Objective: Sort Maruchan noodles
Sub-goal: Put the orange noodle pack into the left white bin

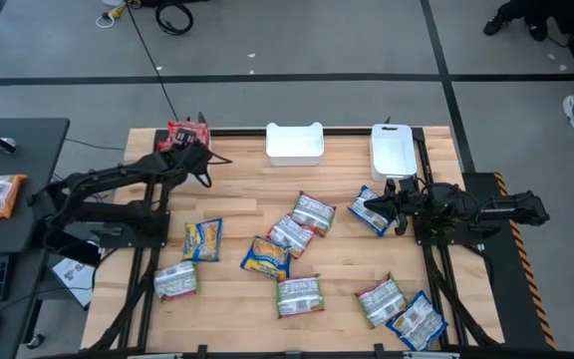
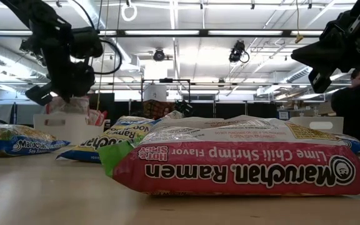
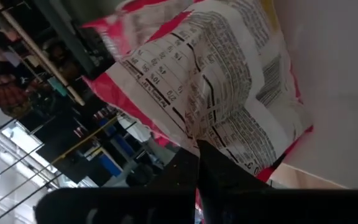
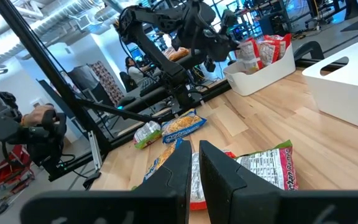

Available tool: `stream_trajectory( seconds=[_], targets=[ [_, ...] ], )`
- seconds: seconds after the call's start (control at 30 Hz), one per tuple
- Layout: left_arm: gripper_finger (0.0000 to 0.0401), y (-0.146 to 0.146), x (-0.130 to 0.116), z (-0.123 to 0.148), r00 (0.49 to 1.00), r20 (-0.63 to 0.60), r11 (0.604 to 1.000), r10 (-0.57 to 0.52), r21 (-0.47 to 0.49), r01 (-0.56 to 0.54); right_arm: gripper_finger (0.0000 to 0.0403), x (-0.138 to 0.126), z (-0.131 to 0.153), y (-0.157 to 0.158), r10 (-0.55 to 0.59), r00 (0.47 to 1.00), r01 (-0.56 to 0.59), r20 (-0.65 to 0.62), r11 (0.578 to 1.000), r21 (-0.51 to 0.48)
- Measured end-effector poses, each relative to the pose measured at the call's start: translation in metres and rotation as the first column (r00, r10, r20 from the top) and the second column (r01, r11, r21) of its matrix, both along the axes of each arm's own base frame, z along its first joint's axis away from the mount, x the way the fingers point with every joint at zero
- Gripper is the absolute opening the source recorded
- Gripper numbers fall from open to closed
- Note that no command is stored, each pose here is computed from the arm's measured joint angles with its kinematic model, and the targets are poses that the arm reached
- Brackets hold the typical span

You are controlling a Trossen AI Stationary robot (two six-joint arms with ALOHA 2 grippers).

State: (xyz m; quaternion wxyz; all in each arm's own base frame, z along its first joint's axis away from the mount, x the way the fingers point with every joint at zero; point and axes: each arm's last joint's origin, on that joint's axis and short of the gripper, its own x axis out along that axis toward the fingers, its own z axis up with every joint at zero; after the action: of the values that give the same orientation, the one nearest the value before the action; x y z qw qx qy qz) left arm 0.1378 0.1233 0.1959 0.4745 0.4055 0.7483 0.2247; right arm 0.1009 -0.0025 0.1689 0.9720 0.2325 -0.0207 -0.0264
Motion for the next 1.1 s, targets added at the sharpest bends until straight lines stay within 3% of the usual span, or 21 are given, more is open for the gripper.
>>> stream_trajectory(
  seconds=[0.47, 0.6, 0.77, 1.1],
  targets=[
    [0.0017, 0.009, 0.004, -0.017, 1.0, 0.027, 0.999, -0.013, 0.043, 0.012, 0.0037, 0.0, 0.004, 0.0, -0.001, 0.999, 0.001, 0.04, 1.0, 0.0],
    [0.0057, 0.012, 0.007, -0.027, 0.997, 0.068, 0.999, 0.04, 0.031, -0.043, 0.0037, 0.0, 0.005, 0.0, -0.014, 0.998, 0.014, 0.057, 1.0, 0.001],
    [0.0125, 0.014, 0.01, -0.036, 0.996, 0.055, 0.997, 0.071, 0.025, -0.072, 0.0037, -0.002, 0.013, -0.003, -0.116, 0.984, 0.115, 0.134, 0.993, 0.017],
    [0.0224, 0.012, 0.021, -0.023, 0.988, 0.097, 0.974, 0.123, 0.18, -0.139, 0.0036, -0.003, 0.029, -0.001, -0.05, 0.969, 0.082, 0.242, 0.989, -0.122]
  ],
)
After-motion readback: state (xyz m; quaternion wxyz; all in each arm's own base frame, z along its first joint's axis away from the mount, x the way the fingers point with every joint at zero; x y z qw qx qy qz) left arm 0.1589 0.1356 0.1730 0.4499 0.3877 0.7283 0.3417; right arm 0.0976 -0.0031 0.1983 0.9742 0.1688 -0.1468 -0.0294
